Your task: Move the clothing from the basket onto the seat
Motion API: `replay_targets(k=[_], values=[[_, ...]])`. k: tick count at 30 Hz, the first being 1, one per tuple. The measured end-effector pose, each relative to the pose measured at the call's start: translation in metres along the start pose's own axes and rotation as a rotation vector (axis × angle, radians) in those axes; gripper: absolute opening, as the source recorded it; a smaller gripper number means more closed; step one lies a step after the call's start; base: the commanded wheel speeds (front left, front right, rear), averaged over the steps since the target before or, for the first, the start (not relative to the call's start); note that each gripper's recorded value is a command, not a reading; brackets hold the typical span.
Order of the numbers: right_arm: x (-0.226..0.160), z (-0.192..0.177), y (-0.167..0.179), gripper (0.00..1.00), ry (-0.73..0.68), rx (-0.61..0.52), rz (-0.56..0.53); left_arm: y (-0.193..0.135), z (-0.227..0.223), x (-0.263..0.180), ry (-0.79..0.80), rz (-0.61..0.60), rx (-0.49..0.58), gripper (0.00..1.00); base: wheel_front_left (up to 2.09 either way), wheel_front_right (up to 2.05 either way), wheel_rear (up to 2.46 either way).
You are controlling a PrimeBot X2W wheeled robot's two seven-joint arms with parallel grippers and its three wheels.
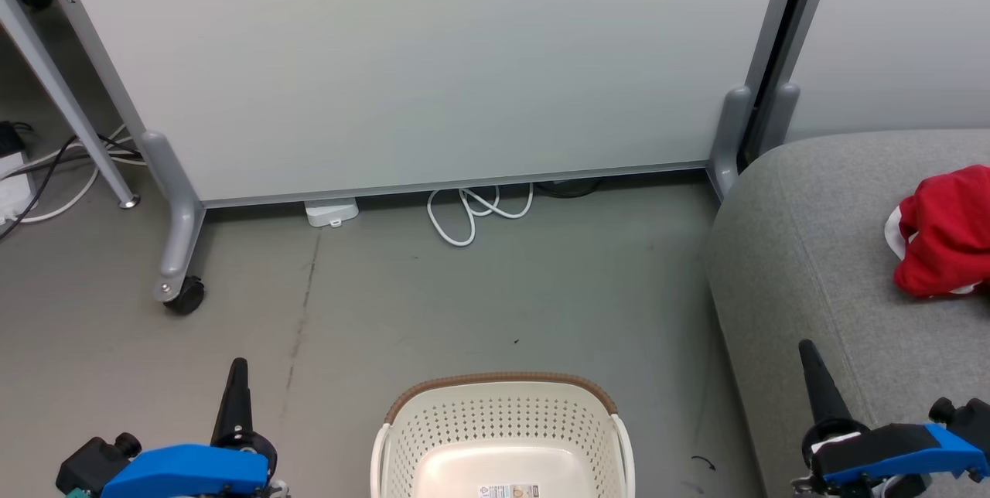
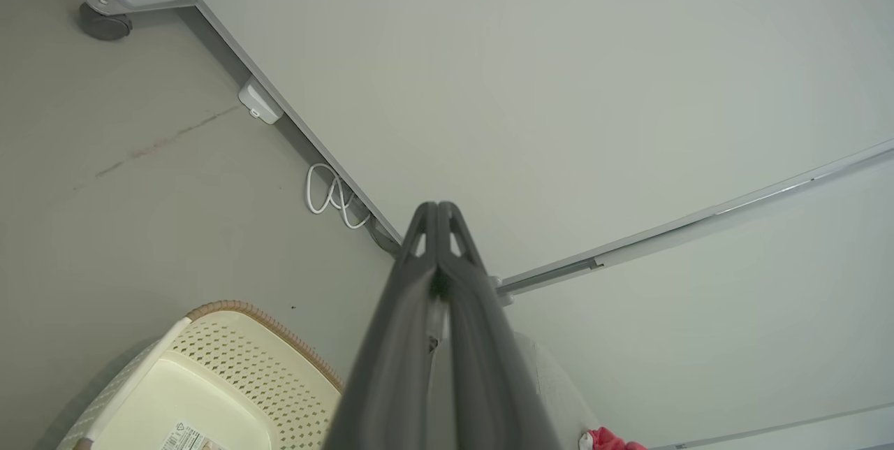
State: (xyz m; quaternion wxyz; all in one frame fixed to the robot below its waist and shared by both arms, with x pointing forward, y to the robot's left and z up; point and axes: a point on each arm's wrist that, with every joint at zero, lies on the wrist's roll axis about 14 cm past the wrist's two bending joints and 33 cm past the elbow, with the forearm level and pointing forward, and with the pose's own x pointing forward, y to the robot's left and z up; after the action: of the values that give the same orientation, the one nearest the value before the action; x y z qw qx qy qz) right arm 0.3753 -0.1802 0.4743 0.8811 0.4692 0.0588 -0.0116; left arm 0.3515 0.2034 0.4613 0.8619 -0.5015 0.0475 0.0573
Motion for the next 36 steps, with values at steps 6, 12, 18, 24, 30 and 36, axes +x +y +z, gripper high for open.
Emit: replay_targets(k=[6, 12, 18, 24, 30, 36], values=[[0.002, 0.004, 0.003, 0.00, -0.010, 0.068, 0.008, -0.005, 0.003, 0.004, -0.004, -0.011, -0.059, 0.00, 0.00, 0.00, 0.00], [0.002, 0.006, 0.003, 0.00, -0.015, 0.132, 0.011, -0.008, 0.006, 0.007, -0.006, -0.021, -0.115, 0.00, 0.00, 0.00, 0.00], [0.003, 0.010, 0.005, 0.00, -0.022, 0.193, 0.019, -0.011, 0.007, 0.009, -0.003, -0.030, -0.167, 0.00, 0.00, 0.00, 0.00], [0.004, 0.013, 0.006, 0.00, -0.027, 0.248, 0.027, -0.017, 0.009, 0.013, -0.002, -0.047, -0.216, 0.00, 0.00, 0.00, 0.00], [0.005, 0.016, 0.008, 0.00, -0.033, 0.303, 0.035, -0.020, 0.010, 0.015, 0.000, -0.056, -0.262, 0.00, 0.00, 0.00, 0.00], [0.005, 0.018, 0.008, 0.00, -0.038, 0.355, 0.041, -0.024, 0.013, 0.017, -0.001, -0.069, -0.308, 0.00, 0.00, 0.00, 0.00]])
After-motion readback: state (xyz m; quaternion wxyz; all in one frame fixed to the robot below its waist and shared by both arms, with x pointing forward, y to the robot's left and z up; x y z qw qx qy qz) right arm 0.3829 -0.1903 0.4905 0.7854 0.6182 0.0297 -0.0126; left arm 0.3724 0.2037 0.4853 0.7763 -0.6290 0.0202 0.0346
